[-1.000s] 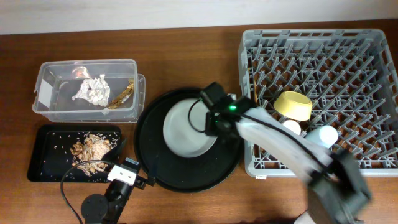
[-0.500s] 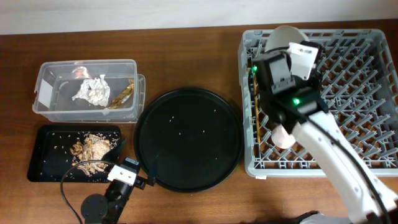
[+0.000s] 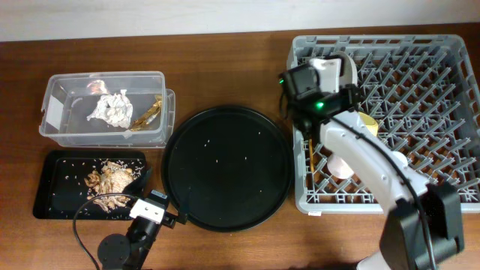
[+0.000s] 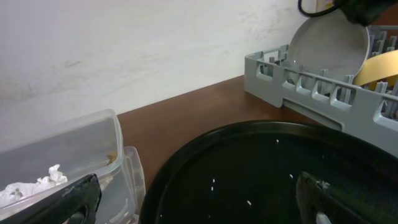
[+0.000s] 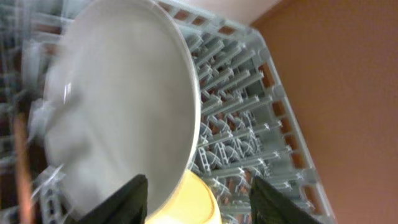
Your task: Sort waste into correct bins and load items into the dishwasher rack
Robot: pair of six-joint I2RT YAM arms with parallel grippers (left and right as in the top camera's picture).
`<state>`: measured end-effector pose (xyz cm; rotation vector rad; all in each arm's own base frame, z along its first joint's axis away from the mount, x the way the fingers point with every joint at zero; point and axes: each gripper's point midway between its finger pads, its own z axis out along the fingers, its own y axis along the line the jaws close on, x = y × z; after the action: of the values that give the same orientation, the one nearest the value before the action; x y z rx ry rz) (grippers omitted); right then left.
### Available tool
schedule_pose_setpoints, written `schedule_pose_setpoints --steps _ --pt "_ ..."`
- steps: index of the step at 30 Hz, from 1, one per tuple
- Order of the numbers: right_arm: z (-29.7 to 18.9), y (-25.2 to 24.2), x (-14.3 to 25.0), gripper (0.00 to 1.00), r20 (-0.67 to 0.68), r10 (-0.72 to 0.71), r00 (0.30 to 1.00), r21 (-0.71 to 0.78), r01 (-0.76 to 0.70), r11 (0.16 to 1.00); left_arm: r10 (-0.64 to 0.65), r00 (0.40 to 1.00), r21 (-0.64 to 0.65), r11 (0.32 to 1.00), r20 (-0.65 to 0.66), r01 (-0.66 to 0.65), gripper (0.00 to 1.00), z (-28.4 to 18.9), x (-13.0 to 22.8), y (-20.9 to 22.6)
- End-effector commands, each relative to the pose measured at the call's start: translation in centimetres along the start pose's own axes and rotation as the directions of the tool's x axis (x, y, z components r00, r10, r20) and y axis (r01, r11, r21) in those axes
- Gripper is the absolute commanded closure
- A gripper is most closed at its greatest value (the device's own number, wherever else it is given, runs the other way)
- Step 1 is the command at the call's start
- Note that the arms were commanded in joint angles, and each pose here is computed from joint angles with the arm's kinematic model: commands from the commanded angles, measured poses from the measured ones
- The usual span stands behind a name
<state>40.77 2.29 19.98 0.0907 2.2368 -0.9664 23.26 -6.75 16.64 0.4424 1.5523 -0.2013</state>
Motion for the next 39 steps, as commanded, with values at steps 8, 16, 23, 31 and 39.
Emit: schedule_pose_setpoints --steps 8,16,23,31,39 --pt "-28.4 -2.2 -3.2 0.01 0.302 0.238 0.923 -0.763 0.084 0.641 0.008 1.000 0.008 1.000 -0.002 -0.008 0.01 0.0 0.1 -0.1" --pt "-29.8 -5.8 0.5 0.01 0.353 0.174 0.919 -0.767 0.178 0.617 0.007 1.000 0.008 1.000 -0.002 -0.007 0.01 0.0 0.1 -0.1" --pt "-27.3 -14.6 1.9 0.01 0.292 0.385 0.875 -0.801 0.004 0.598 0.007 1.000 0.008 1.000 -0.002 -0.007 0.01 0.0 0.1 -0.1" --pt "-21.1 -12.8 9.0 0.01 0.267 0.485 0.833 -0.836 -0.051 0.547 0.007 1.000 0.008 1.000 -0.002 -0.007 0.01 0.0 0.1 -0.1" --pt "-12.9 -6.6 16.3 0.01 0.252 0.550 0.796 -0.787 -0.162 0.595 0.007 1.000 0.008 1.000 -0.002 -0.007 0.01 0.0 0.1 -0.1"
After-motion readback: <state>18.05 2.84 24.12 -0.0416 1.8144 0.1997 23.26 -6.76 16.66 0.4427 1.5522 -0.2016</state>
